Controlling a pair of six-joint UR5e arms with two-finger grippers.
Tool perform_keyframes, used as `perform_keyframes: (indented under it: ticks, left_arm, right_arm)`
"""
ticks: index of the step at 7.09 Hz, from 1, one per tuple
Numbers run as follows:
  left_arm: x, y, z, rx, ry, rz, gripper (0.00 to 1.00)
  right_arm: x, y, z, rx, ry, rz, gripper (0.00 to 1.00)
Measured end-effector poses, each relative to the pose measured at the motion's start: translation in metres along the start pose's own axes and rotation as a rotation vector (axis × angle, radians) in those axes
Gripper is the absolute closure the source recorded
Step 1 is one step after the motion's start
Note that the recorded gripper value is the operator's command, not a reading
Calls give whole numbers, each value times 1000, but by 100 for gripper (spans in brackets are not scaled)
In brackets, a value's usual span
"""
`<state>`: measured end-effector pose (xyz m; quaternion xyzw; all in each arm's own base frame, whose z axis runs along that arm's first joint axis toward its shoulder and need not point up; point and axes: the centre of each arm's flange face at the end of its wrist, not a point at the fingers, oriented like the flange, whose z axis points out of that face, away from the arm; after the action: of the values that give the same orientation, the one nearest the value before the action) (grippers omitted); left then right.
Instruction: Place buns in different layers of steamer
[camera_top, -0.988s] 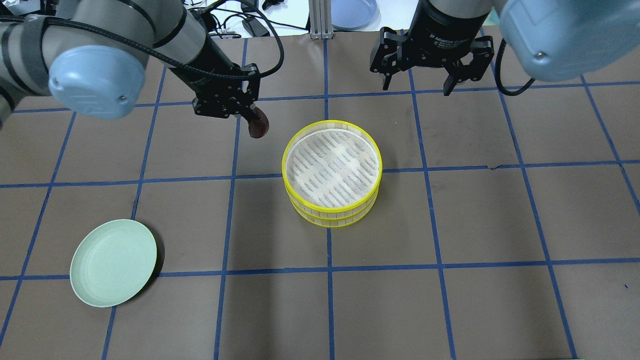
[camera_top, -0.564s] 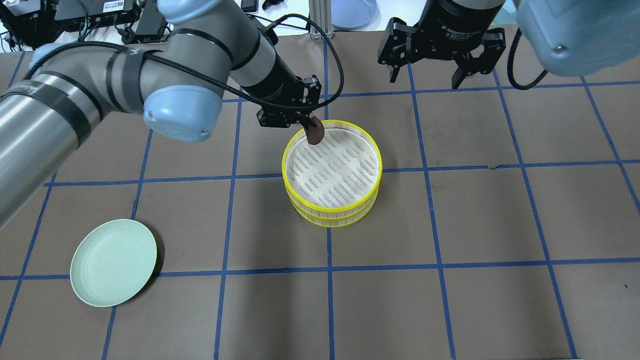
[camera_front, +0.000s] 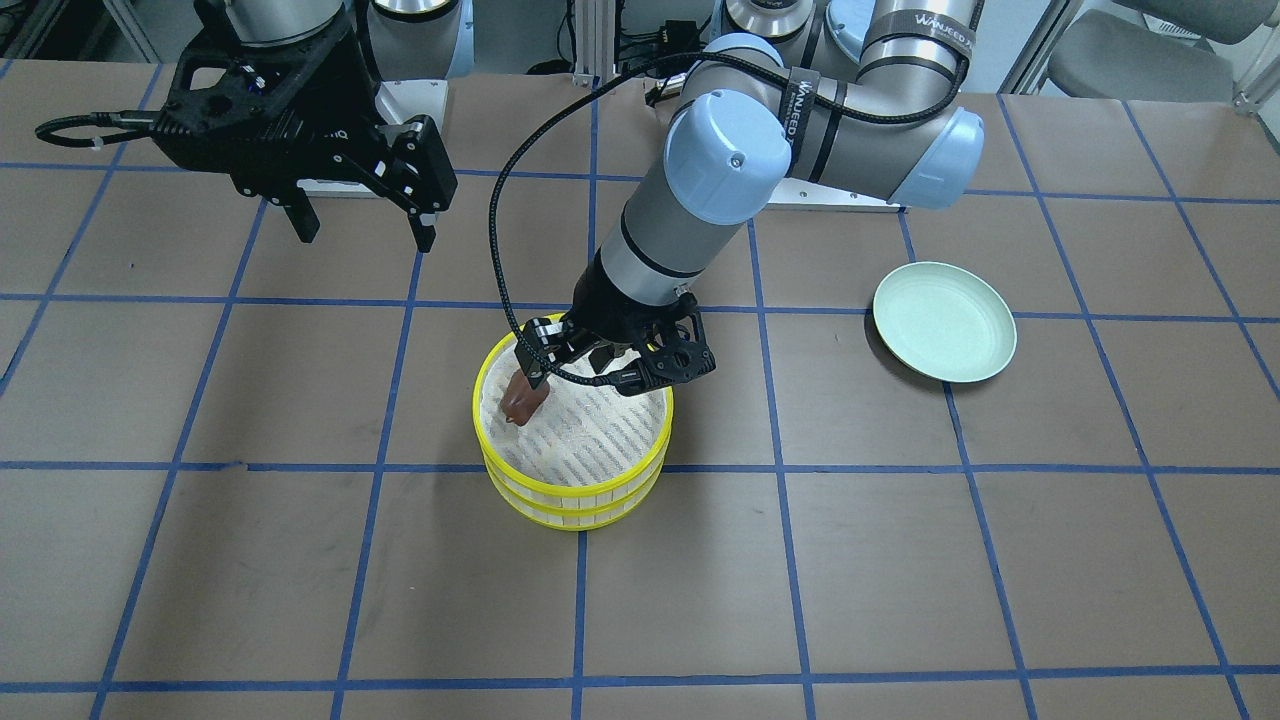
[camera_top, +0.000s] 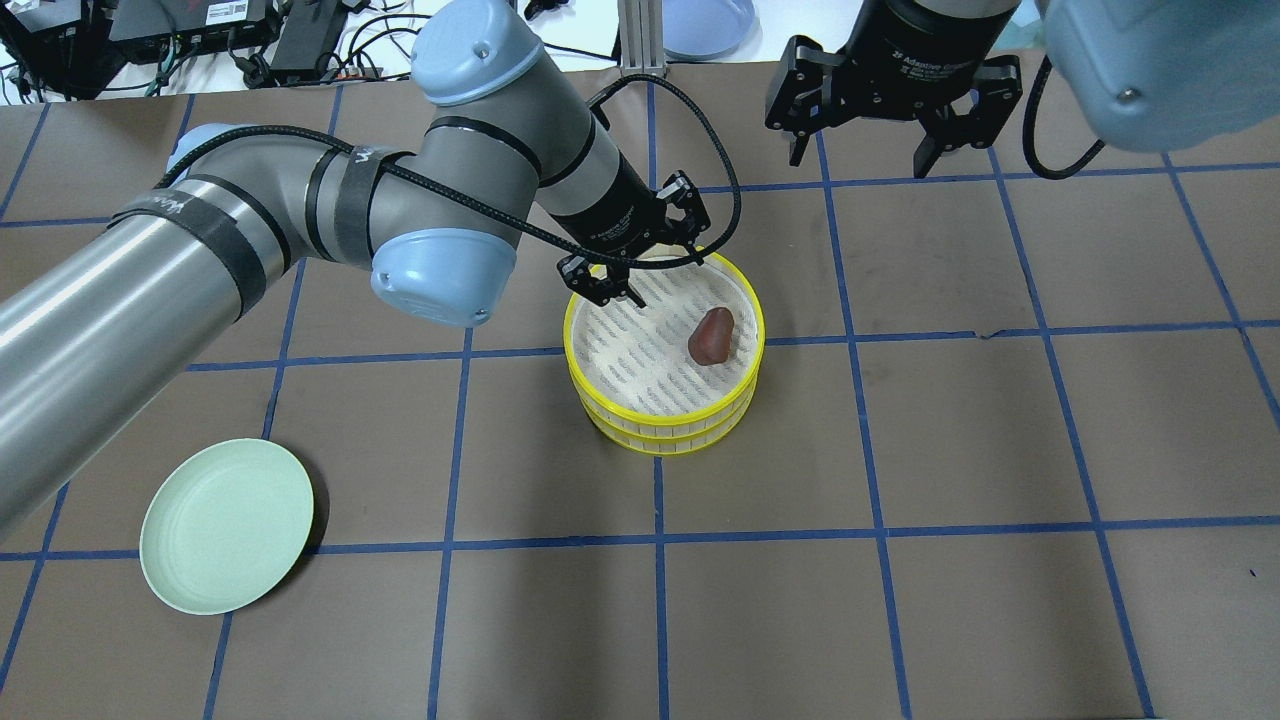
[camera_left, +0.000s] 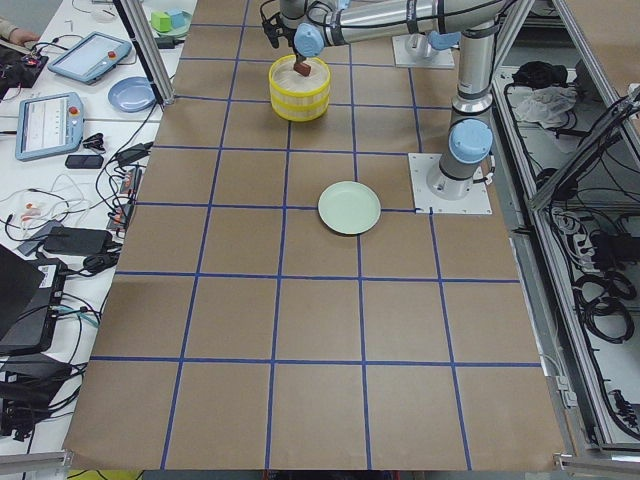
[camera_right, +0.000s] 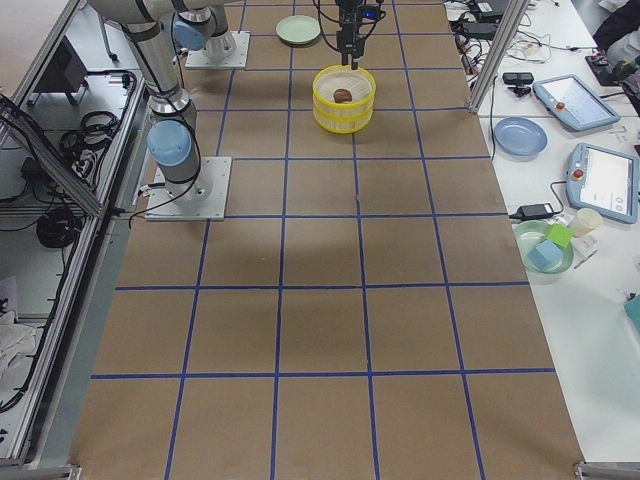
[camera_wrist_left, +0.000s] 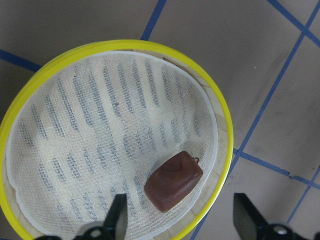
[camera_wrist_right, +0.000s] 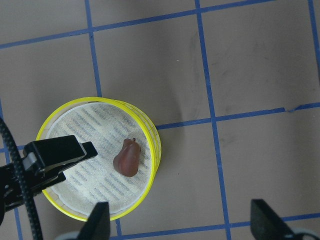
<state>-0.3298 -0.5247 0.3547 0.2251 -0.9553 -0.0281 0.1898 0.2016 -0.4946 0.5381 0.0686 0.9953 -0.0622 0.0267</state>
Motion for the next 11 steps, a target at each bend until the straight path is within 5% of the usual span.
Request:
perform_keyframes:
  ticks: [3,6,9,11]
  left_arm:
    - [-25,-24,-38,15,-26,85,0]
    - [-108,-80,-131,42,-216,364,0]
    - [-139,-44,-215,91,-352,422,0]
    - [-147,-16,-241,121,-375,410,0]
  right_arm:
    - [0,1,1,-3,-1,-22,0]
    - [-1,1,2,-4,-3,-74,0]
    - [-2,2,3,-4,-2,-79,0]
    - [-3,3,2,-4,-1,-82,0]
